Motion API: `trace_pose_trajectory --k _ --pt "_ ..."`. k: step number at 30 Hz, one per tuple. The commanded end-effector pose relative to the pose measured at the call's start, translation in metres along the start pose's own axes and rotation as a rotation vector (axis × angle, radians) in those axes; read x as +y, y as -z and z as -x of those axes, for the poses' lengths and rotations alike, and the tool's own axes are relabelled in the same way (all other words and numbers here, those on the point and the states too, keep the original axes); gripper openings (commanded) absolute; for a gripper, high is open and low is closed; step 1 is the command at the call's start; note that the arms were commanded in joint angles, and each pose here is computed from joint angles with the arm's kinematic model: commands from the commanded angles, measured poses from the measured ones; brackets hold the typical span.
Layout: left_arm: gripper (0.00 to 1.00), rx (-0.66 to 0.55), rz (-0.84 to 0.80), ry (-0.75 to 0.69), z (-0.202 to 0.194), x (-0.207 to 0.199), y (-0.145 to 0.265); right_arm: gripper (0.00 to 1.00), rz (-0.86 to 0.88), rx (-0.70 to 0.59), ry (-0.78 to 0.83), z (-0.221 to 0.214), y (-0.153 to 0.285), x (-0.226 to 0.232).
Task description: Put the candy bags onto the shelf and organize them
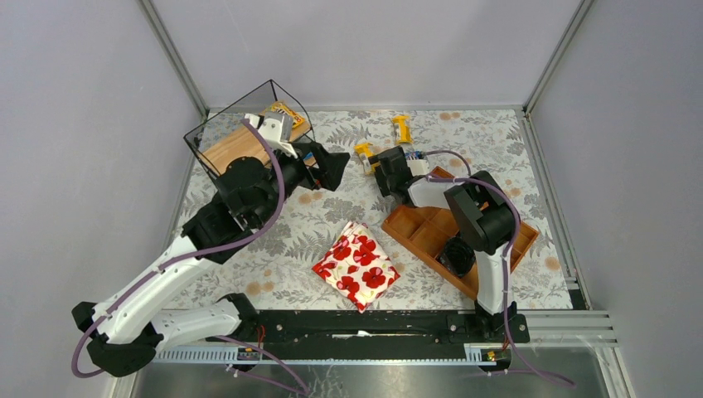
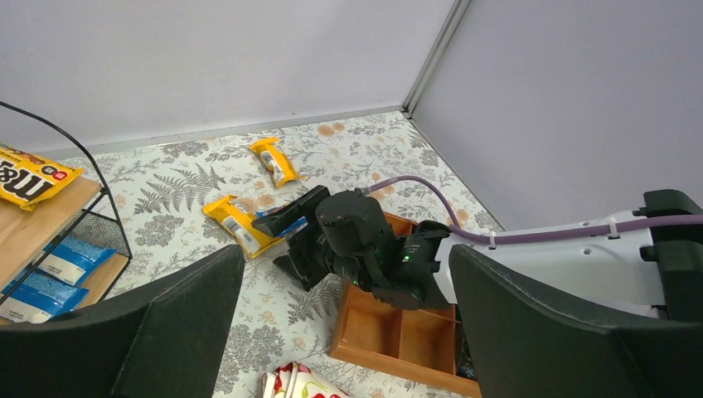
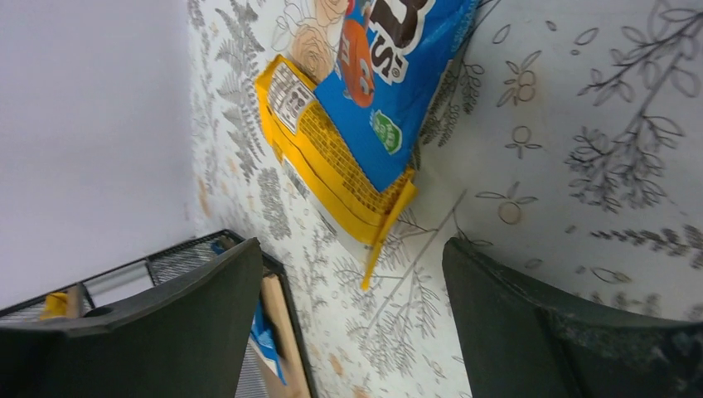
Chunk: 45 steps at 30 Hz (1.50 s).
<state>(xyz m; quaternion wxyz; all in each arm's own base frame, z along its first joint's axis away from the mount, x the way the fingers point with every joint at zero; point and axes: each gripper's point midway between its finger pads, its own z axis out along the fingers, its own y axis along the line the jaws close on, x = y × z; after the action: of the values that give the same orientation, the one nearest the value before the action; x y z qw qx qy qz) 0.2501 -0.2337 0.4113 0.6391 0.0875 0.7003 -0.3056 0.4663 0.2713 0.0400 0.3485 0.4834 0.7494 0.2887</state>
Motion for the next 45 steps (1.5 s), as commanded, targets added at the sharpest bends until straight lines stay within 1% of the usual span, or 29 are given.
trace_pose_trajectory --k 1,9,13,17,19,21,26,29,31,34,39,42,43,45 --pt "0.99 -0.048 -0.037 0.007 0.006 -0.005 0.002 0.84 -0.03 -0.076 -0.095 0.008 -0.022 -0.024" --pt "0.99 -0.058 -0.066 0.011 0.006 -0.011 0.01 0.75 -0.043 -0.159 -0.159 0.02 -0.028 -0.04" --pt "0.99 -0.065 -0.066 0.006 0.008 -0.012 0.013 0.68 -0.028 -0.156 -0.166 0.018 -0.034 -0.039" --pt "0.99 -0.066 -0.066 0.007 0.008 -0.011 0.014 0.65 -0.008 -0.123 -0.171 0.01 -0.04 -0.034" --pt "0.99 -0.064 -0.067 0.007 0.007 -0.012 0.013 0.63 -0.004 -0.126 -0.172 0.01 -0.041 -0.033" --pt "0.99 -0.063 -0.064 0.005 0.006 -0.011 0.013 0.58 0.01 -0.126 -0.181 0.01 -0.042 -0.031" --pt "0.99 -0.056 -0.061 0.001 0.003 -0.01 0.01 0.37 0.051 -0.127 -0.133 0.011 -0.041 -0.022" --pt "0.99 -0.057 -0.062 0.001 0.004 -0.011 0.01 0.29 0.117 -0.125 -0.127 0.014 -0.035 -0.014" --pt "0.99 -0.056 -0.058 0.001 0.003 -0.01 0.01 0.23 0.157 -0.11 -0.124 0.013 -0.029 -0.009" --pt "0.99 -0.056 -0.056 0.001 0.003 -0.009 0.009 0.19 0.231 -0.058 -0.136 0.01 -0.019 0.01" --pt "0.99 -0.063 -0.056 0.004 0.006 -0.008 0.011 0.15 0.344 0.045 -0.101 0.001 0.011 0.048" --pt "0.99 -0.075 -0.053 0.007 0.01 -0.006 0.014 0.14 0.415 0.134 -0.087 -0.008 0.036 0.069" --pt "0.99 -0.078 -0.051 0.007 0.011 -0.005 0.014 0.12 0.434 0.161 -0.074 -0.012 0.045 0.074" --pt "0.99 -0.085 -0.052 0.009 0.013 -0.005 0.016 0.11 0.457 0.208 -0.039 -0.021 0.065 0.083"
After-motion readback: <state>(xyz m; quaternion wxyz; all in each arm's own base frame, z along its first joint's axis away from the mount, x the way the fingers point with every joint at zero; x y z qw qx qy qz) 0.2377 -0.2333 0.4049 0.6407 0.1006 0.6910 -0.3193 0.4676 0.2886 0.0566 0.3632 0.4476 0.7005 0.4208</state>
